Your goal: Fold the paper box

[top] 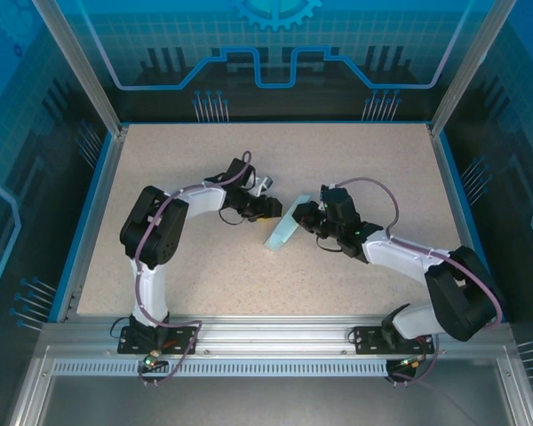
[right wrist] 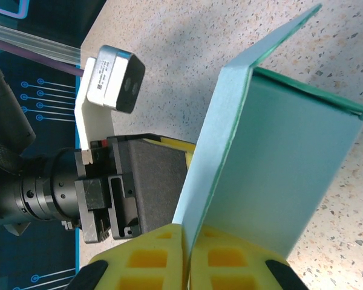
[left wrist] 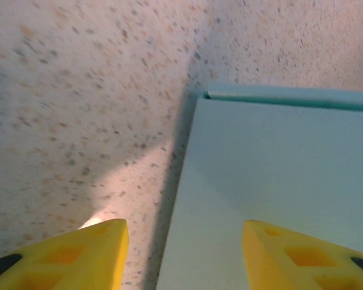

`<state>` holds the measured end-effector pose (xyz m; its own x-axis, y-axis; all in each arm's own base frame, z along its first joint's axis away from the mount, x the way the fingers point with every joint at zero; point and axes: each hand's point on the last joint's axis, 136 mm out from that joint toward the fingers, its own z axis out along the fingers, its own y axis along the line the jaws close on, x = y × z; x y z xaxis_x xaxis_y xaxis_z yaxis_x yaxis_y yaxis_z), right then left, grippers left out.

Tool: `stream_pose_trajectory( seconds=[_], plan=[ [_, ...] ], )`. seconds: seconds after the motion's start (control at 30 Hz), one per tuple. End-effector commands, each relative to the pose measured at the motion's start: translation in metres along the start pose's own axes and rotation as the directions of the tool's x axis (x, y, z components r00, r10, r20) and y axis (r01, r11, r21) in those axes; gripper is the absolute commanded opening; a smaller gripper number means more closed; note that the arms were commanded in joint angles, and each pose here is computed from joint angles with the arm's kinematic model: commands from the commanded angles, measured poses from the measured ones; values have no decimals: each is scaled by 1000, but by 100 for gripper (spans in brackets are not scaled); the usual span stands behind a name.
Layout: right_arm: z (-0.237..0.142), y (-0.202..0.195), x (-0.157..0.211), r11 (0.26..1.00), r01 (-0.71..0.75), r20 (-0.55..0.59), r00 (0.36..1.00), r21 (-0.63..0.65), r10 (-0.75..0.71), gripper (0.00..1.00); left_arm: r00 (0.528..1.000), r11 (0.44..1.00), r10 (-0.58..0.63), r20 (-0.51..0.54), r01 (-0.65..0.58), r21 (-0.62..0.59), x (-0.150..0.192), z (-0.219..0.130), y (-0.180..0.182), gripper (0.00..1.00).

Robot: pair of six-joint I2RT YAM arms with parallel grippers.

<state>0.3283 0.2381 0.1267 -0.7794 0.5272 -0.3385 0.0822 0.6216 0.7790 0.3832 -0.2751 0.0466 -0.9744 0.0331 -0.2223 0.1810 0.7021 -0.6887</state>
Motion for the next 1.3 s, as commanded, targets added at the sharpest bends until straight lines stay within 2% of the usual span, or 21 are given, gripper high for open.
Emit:
stream_pose_trajectory(
  seconds=[0.0,0.1,0.2,0.3,0.47,0.77,0.97,1.1,1.27],
  plan=[
    [6,-45,10,983,15,-11,1000,182,-13,8,994,996,13,107,-4,-87,-20,-33,8,56],
    [7,-47,9,982,16,-7,1000,190,-15,8,971,983,72,228,-31,-180,-23,-69,8,61],
    [8,-45,9,981,19,-8,1000,191,-18,8,934,983,134,332,-83,-163,-10,-102,-14,67],
    [9,-42,8,982,24,-6,1000,187,-23,8,892,970,235,387,-191,-150,13,-117,-43,75],
    [12,-40,8,982,30,-10,1000,185,-29,8,770,873,485,414,-456,-173,50,-110,-90,79],
    [12,-39,9,982,36,-13,999,185,-34,8,665,726,687,292,-625,-286,71,-67,-86,94],
    [11,-40,8,982,34,-7,999,187,-33,8,611,664,748,261,-688,-292,76,-44,-87,94],
    [10,-40,9,982,34,-9,999,184,-33,8,565,626,780,270,-707,-328,71,-33,-81,88],
    [10,-40,8,982,33,-8,999,187,-32,7,532,603,798,284,-713,-358,63,-27,-78,78]
  ],
)
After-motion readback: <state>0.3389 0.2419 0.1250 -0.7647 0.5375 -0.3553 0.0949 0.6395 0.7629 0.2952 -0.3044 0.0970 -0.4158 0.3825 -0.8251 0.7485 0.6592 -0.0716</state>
